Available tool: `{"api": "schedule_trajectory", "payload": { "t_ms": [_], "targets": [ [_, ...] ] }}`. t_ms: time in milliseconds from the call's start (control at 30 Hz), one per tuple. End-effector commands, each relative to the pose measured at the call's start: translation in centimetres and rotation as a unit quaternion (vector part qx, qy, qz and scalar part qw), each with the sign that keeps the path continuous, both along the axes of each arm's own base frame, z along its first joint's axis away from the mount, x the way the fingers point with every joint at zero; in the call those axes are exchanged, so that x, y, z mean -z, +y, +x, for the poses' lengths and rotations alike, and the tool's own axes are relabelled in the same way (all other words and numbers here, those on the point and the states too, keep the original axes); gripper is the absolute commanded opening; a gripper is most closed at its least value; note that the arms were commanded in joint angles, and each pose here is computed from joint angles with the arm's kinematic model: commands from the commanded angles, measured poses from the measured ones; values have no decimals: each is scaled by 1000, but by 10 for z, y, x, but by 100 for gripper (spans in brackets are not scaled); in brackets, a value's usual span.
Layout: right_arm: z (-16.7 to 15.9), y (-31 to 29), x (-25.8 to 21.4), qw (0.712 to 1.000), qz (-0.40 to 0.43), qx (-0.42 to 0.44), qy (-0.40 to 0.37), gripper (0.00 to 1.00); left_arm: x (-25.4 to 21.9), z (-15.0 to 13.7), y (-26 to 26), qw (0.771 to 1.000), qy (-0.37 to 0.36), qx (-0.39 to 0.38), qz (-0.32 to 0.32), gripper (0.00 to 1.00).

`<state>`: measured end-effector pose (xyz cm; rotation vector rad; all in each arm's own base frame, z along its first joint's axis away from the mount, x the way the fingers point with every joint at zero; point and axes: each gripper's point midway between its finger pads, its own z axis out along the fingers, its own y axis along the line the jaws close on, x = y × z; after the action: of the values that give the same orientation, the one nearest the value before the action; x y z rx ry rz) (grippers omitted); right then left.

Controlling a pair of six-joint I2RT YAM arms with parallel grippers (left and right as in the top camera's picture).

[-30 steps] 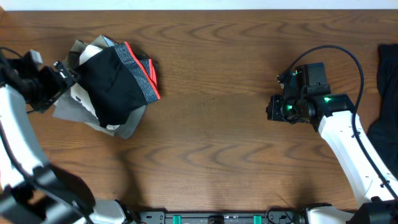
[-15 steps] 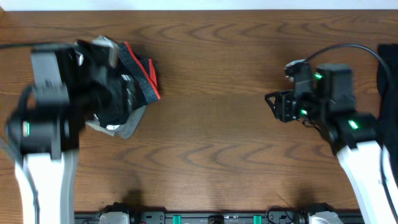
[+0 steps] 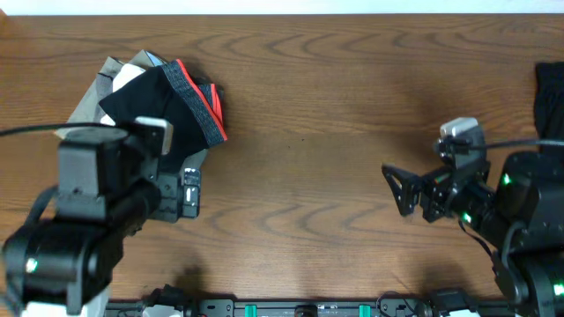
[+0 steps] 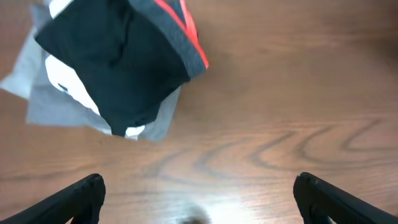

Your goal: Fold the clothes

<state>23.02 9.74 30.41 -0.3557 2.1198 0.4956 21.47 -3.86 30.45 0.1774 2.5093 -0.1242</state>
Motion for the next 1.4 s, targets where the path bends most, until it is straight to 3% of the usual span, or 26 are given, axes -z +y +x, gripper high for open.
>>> {"api": "schedule_trajectory", "payload": {
  "t_ms": [0,367,633,733,967,1367],
  "targets": [
    [-6,4,-2,1000,-1,-15,-1,99,7,4,1,1000,14,-8,5,98],
    [-13,3,7,1000,-4,-15,22,99,19,14,0,999,43,-8,9,98],
    [-38,-5,3,1000,2,-4,-21,99,23,17,-1,999,51,-8,10,98],
    [-44,-15,15,999,-10,16,-41,99,23,17,-1,999,51,-8,10,98],
    [-15,-24,54,985,-2,48,-163,99,23,17,-1,999,51,-8,10,98],
    [-12,-23,136,977,4,48,-209,99,23,17,-1,999,51,-8,10,98]
  ]
}}
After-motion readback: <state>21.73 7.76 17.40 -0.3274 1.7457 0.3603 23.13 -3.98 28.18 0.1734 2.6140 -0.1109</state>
